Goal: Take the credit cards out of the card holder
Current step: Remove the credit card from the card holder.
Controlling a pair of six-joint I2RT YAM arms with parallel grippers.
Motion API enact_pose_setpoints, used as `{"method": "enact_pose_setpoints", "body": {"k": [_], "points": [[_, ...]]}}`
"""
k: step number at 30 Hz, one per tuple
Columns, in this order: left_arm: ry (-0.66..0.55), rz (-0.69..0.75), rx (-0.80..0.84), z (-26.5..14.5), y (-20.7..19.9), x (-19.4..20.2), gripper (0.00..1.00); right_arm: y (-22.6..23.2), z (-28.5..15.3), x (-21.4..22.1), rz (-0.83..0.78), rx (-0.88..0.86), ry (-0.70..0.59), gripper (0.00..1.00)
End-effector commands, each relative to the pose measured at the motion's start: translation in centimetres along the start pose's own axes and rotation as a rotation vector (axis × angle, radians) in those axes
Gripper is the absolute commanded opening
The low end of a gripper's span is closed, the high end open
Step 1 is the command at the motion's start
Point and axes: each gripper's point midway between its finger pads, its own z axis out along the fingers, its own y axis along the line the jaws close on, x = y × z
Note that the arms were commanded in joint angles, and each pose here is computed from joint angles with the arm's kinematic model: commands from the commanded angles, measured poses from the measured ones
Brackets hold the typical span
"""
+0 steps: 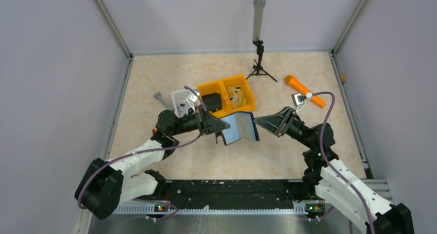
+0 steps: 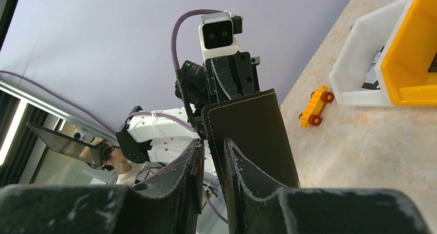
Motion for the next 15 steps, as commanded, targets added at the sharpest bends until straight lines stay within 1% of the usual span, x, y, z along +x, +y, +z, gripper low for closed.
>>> {"method": "enact_pose_setpoints", "body": {"k": [1,4,6,7,8,9,11,13,15], "points": [[-0.025,0.074,0.071,0.2,-2.5,-1.6,0.0,0.9,0.3,-0.6,-0.047,-0.022,-0.003,0.25],[-0.023,0.075,0.096,0.2,-3.1,-1.7,0.0,0.4,0.3,-0.5,-0.053,-0.004,0.002,0.42],[-0.025,0.07,0.107,0.2,-3.5,-1.8,0.0,0.1,0.3,-0.3,-0.059,0.002,0.009,0.48],[-0.027,0.069,0.113,0.2,-3.6,-1.9,0.0,0.0,0.3,-0.2,-0.057,0.003,0.014,0.48],[-0.029,0.066,0.117,0.2,-3.7,-1.9,0.0,0.0,0.3,-0.1,-0.056,-0.002,0.019,0.48],[-0.03,0.062,0.122,0.2,-3.8,-2.0,0.0,0.0,0.3,0.0,-0.055,-0.012,0.024,0.44],[-0.033,0.058,0.134,0.2,-4.0,-2.1,0.0,0.2,0.3,0.2,-0.047,-0.027,0.033,0.35],[-0.036,0.055,0.145,0.3,-4.2,-2.2,0.0,0.2,0.3,0.3,-0.043,-0.03,0.038,0.31],[-0.038,0.045,0.152,0.4,-4.1,-2.2,0.0,0.2,0.2,0.3,-0.046,-0.031,0.04,0.3]]}}
